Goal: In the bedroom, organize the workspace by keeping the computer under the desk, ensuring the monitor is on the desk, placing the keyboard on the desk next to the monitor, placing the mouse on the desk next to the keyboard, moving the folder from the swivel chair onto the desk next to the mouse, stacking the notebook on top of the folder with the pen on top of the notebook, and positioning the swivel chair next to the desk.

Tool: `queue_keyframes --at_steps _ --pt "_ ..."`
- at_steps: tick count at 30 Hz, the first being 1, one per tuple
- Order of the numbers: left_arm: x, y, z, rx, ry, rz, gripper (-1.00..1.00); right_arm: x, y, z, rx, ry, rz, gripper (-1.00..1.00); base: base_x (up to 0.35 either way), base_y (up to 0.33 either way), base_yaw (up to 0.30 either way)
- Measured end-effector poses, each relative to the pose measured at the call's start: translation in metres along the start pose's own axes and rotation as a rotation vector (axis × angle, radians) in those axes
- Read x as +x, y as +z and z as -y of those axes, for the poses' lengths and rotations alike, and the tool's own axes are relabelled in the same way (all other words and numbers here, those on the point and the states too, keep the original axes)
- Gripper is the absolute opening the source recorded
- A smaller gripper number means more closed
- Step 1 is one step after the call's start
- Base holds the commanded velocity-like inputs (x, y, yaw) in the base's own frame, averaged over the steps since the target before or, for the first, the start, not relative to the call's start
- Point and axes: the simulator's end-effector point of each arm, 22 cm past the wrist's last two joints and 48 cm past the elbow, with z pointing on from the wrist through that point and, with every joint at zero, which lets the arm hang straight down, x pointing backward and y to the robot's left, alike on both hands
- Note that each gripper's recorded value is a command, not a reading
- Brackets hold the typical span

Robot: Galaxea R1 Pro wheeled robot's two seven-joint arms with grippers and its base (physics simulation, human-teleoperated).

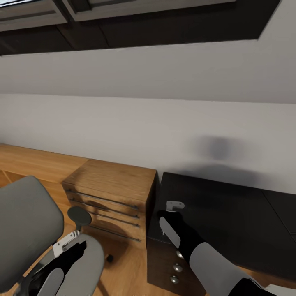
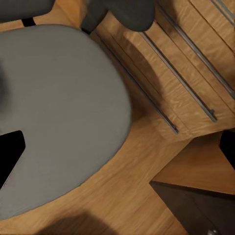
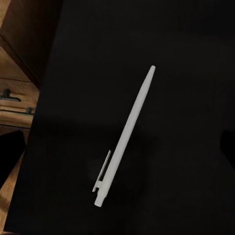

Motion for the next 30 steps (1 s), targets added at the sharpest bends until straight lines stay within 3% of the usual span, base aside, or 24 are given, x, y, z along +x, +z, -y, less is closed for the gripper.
queue_keyframes --at_steps 8,21,24,30 --pt "0.003 0.002 -0.001 -0.004 0.003 -0.007 1.00 0.003 0.003 0.000 0.002 0.000 -0.007 1.00 0.000 0.000 0.170" --pt "0.005 0.002 0.000 -0.003 0.004 -0.011 1.00 0.008 0.006 0.007 0.023 0.000 -0.018 1.00 0.000 0.000 0.012" --pt "0.006 0.002 0.001 -0.002 0.004 -0.012 1.00 0.021 0.011 0.020 0.068 -0.012 -0.048 1.00 0.000 0.000 0.000" --pt "0.006 0.002 0.001 0.000 0.006 -0.013 1.00 0.024 0.012 0.022 0.075 -0.015 -0.054 1.00 0.000 0.000 0.000"
